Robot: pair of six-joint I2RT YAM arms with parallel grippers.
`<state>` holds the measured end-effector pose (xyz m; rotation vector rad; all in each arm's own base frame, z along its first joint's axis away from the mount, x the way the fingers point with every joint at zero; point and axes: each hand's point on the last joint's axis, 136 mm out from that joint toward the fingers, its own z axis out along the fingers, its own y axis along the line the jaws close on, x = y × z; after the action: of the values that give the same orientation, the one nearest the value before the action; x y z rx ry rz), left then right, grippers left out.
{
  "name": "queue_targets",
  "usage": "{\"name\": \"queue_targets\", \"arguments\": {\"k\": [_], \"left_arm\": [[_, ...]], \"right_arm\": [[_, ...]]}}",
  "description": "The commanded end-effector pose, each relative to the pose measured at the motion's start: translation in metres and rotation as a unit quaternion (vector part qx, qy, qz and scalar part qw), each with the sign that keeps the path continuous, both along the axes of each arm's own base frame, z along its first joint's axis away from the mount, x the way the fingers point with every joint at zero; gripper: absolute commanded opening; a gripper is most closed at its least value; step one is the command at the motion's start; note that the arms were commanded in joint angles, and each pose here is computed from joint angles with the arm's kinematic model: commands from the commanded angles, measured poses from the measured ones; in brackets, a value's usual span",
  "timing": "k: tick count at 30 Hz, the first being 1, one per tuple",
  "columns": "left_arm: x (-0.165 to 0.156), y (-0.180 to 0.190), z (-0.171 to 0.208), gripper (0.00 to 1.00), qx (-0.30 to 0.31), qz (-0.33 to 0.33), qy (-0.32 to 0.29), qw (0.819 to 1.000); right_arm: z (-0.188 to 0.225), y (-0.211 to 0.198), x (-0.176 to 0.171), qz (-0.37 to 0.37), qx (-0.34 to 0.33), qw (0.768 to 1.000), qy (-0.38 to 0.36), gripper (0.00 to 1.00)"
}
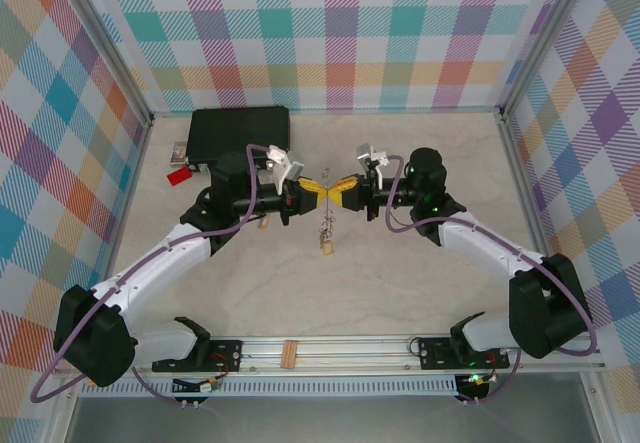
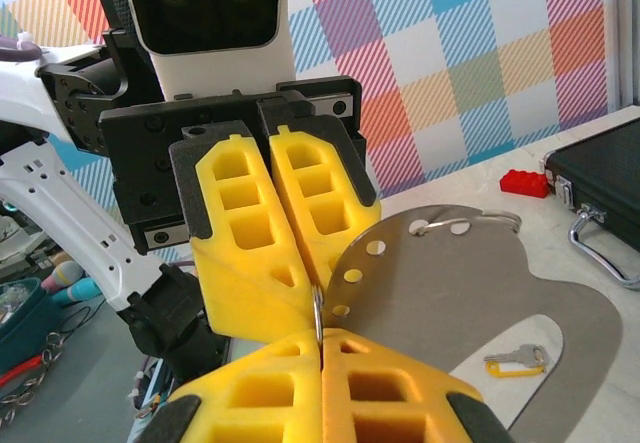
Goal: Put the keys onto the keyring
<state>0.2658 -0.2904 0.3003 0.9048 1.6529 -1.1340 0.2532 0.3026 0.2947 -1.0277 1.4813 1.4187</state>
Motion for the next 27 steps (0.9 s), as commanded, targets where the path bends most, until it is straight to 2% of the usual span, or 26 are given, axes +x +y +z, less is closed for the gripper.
{"name": "queue_targets", "arguments": {"k": [1,6,7,8,10,11,14,17,18,24,27], "left_arm": [[-0.001,-0.001,0.014,0.0,-0.018,-0.013,-0.019,1.0],[-0.002,0.0,0.017,0.0,-0.022,-0.014,-0.021,0.999],[-0.002,0.0,0.017,0.0,-0.021,-0.012,-0.02,1.0],[-0.002,0.001,0.017,0.0,-0.02,-0.011,-0.021,1.0],[-0.002,0.002,0.017,0.0,-0.018,-0.005,-0.023,1.0],[-0.001,0.003,0.016,0.0,-0.015,-0.003,-0.023,1.0],[-0.002,0.004,0.015,0.0,-0.011,0.0,-0.024,1.0],[-0.002,0.005,0.016,0.0,-0.01,0.005,-0.026,1.0],[-0.002,0.006,0.016,0.0,-0.01,0.006,-0.027,1.0],[-0.001,0.009,0.018,0.0,-0.009,0.02,-0.031,0.999],[0.001,0.014,0.02,0.0,-0.009,0.041,-0.037,0.998]], "right_arm": [[0.011,-0.002,-0.007,0.014,0.014,1.0,-0.02,0.0],[0.009,-0.002,-0.006,0.007,0.012,1.0,-0.017,0.02],[0.009,-0.002,-0.005,0.003,0.011,1.0,-0.017,0.07],[0.008,-0.003,-0.004,-0.003,0.01,1.0,-0.015,0.19],[0.007,-0.006,0.001,-0.029,0.004,1.0,-0.012,0.29],[0.005,-0.011,0.008,-0.056,0.002,0.998,-0.01,0.34],[0.003,-0.03,0.025,-0.145,0.003,0.989,-0.007,0.35],[-0.001,-0.051,0.039,-0.229,0.004,0.973,-0.003,0.51],[-0.003,-0.056,0.042,-0.246,0.0,0.969,-0.001,0.52],[-0.033,-0.064,0.064,-0.29,-0.04,0.955,0.05,0.48],[-0.054,-0.06,0.077,-0.297,-0.06,0.949,0.084,0.41]]}}
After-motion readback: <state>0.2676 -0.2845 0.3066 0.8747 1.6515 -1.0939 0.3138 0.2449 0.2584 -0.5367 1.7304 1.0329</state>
